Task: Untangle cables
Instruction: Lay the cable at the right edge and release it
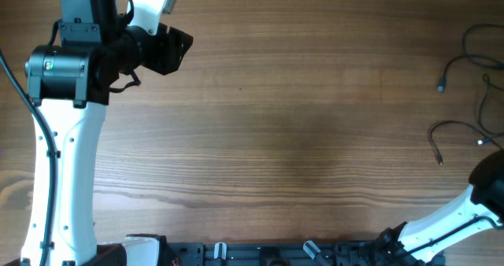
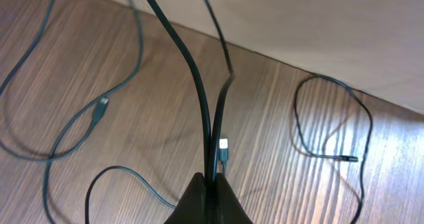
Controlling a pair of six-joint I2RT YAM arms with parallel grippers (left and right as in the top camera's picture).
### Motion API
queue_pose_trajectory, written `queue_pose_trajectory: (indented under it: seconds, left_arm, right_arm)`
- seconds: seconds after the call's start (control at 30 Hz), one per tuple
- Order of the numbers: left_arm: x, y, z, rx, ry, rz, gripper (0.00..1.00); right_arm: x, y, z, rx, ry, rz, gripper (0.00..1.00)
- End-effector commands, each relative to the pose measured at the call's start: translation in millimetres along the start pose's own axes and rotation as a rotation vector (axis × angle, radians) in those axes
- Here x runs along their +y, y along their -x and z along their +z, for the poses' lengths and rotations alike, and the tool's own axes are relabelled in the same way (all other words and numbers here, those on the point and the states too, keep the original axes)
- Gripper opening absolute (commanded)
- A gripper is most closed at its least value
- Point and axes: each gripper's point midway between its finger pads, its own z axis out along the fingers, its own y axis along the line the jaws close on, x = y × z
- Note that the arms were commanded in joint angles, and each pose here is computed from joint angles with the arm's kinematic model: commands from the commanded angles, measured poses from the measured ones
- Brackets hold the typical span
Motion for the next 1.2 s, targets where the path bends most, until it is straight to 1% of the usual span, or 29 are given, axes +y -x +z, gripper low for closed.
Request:
queue_pose_trajectory:
  seconds: [0.0,0.23,0.5,0.53,0.57,0.6,0.63,0.67,0.83,1.0,1.17]
  left_arm:
    - [-6,4,-10,-0.027,-0.014,0.022,0.55]
    - [-12,5,-8,-0.026,-0.025,0.032,0.55]
    - [-27,8,-5,-0.033,-0.052,0.071,0.55]
    - [-27,8,-5,-0.034,-0.052,0.071,0.55]
    - [-27,8,-5,-0.033,-0.052,0.071,0.55]
    - [-26,8,-5,-0.033,-0.052,0.070,0.55]
    - [-26,8,-5,-0.033,-0.052,0.071,0.55]
    - [-26,8,-5,-0.033,-0.052,0.071,0.55]
    - [-26,8,-5,-0.033,-0.052,0.071,0.55]
    - [-26,8,-5,-0.033,-0.051,0.075,0.57]
    - [-25,8,-5,-0.032,-0.045,0.083,0.58]
  right_arm:
    - [-27,7,6,-0.002,-0.048,0.067,0.04]
    - [-49,10,12,0.010,-0.077,0.091,0.05]
    - [-42,8,12,0.021,-0.040,0.092,0.05]
    - [-42,8,12,0.021,-0.040,0.092,0.12]
    - [-42,8,12,0.022,-0.040,0.092,0.28]
    - [-42,8,12,0.022,-0.040,0.093,0.46]
    - [-42,7,12,0.023,-0.040,0.100,0.67]
    - [-41,7,12,0.026,-0.038,0.099,0.99]
    - [-39,7,12,0.026,-0.027,0.100,1.00]
    - [-24,2,9,0.058,0.060,0.099,0.99]
    - [-13,5,-11,0.037,0.119,0.090,0.99]
